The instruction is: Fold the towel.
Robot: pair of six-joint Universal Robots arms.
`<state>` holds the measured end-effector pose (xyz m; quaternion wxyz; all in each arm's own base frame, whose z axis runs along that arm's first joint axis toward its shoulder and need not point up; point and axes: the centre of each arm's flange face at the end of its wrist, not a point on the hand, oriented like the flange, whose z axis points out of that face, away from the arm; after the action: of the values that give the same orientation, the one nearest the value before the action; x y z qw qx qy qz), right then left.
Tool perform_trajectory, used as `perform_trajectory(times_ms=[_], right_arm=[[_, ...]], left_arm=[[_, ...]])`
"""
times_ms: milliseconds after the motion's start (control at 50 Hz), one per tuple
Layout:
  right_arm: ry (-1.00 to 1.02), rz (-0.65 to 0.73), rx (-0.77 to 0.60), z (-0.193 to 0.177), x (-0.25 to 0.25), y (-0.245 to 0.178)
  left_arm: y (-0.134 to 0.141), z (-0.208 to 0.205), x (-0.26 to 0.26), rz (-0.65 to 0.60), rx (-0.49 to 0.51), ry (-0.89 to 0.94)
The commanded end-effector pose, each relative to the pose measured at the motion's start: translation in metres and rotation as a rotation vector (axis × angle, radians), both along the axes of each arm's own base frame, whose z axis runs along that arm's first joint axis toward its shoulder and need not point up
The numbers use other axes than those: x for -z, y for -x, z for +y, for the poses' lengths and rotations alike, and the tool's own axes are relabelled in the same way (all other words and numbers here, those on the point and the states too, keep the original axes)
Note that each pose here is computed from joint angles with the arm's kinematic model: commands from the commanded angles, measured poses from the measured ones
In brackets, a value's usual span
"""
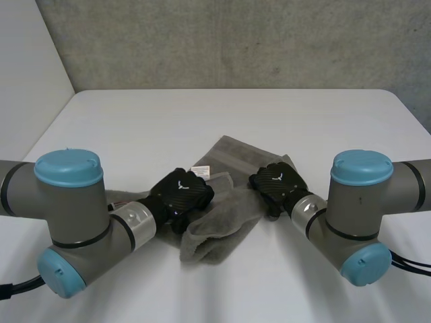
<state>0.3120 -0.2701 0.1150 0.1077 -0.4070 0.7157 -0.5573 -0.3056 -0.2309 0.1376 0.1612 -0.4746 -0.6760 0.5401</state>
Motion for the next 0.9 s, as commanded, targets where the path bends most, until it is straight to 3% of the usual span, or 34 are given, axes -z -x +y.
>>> perform_trajectory(times_ms=[20,140,300,340,460,580,680,800,900], right_arm=[[0.023,-0.001,0.027,-0.006,-0.005,0.0],[0.047,-0.01,0.045,-0.011,-0.014,0.002],[0.163,-0.081,0.057,-0.015,-0.072,0.005],[0.221,-0.103,0.09,-0.025,-0.101,0.015],[0.188,-0.073,0.134,-0.032,-0.137,0.035],[0.11,0.009,0.108,-0.023,-0.149,0.037],[0.107,0.174,0.036,-0.024,-0.141,0.032],[0.171,0.183,0.038,-0.047,-0.141,0.022],[0.315,0.093,0.066,-0.081,-0.158,0.005]], left_arm=[[0.001,-0.003,0.002,-0.005,-0.005,-0.002],[0.001,-0.009,-0.007,0.0,-0.037,0.031],[-0.004,-0.026,-0.046,0.05,-0.125,0.135],[-0.013,-0.035,-0.068,0.09,-0.187,0.175],[-0.023,-0.042,-0.095,0.185,-0.243,0.184],[-0.024,-0.043,-0.095,0.186,-0.252,0.181],[-0.024,-0.048,-0.09,0.143,-0.257,0.152],[-0.025,-0.079,-0.086,0.112,-0.295,0.159],[-0.028,-0.117,-0.111,0.147,-0.369,0.253]])
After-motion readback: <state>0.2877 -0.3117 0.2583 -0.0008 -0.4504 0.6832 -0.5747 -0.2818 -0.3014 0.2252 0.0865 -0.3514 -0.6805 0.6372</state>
